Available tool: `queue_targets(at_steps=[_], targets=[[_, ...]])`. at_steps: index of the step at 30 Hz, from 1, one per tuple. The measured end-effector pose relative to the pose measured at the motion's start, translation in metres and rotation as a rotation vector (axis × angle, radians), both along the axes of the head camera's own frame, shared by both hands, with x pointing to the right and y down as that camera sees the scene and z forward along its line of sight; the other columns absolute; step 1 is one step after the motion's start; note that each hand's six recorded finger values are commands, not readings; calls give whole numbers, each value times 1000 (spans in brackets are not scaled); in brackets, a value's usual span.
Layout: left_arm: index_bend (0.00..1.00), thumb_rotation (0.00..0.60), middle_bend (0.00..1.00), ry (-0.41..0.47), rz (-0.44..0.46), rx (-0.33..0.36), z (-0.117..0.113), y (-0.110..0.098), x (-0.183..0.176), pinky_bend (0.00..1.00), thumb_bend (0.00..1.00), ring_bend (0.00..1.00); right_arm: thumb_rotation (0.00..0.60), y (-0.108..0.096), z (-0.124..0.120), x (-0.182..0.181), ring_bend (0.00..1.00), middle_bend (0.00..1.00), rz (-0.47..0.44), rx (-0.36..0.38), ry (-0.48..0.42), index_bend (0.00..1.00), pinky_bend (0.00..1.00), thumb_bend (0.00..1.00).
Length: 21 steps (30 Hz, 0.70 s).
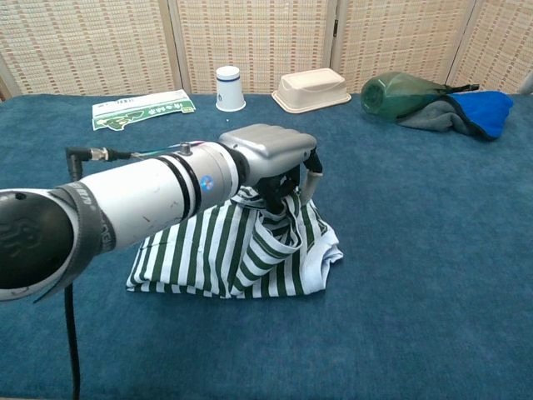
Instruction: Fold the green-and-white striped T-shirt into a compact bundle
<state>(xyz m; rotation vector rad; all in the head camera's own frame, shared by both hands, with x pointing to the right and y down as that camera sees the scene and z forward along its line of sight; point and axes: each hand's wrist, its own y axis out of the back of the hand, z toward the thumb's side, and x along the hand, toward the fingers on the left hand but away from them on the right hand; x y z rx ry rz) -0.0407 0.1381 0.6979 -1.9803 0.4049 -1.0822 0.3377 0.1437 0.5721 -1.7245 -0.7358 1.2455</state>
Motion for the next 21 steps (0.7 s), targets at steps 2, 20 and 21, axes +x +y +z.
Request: queue_targets(at_steps=[2, 20, 21], targets=[[562, 600, 835, -5, 5, 2, 2, 1, 3, 940, 674, 756, 600, 0, 0, 1, 1000, 931, 2, -1, 0, 274, 1000, 305], [14, 600, 734, 108, -86, -17, -10, -2, 23, 937, 271, 703, 600, 1, -2, 5, 1000, 931, 17, 5, -3, 274, 1000, 306], [13, 600, 733, 125, -96, -13, -13, -3, 24, 937, 271, 703, 600, 1, -2, 6, 1000, 931, 18, 5, -3, 274, 1000, 306]])
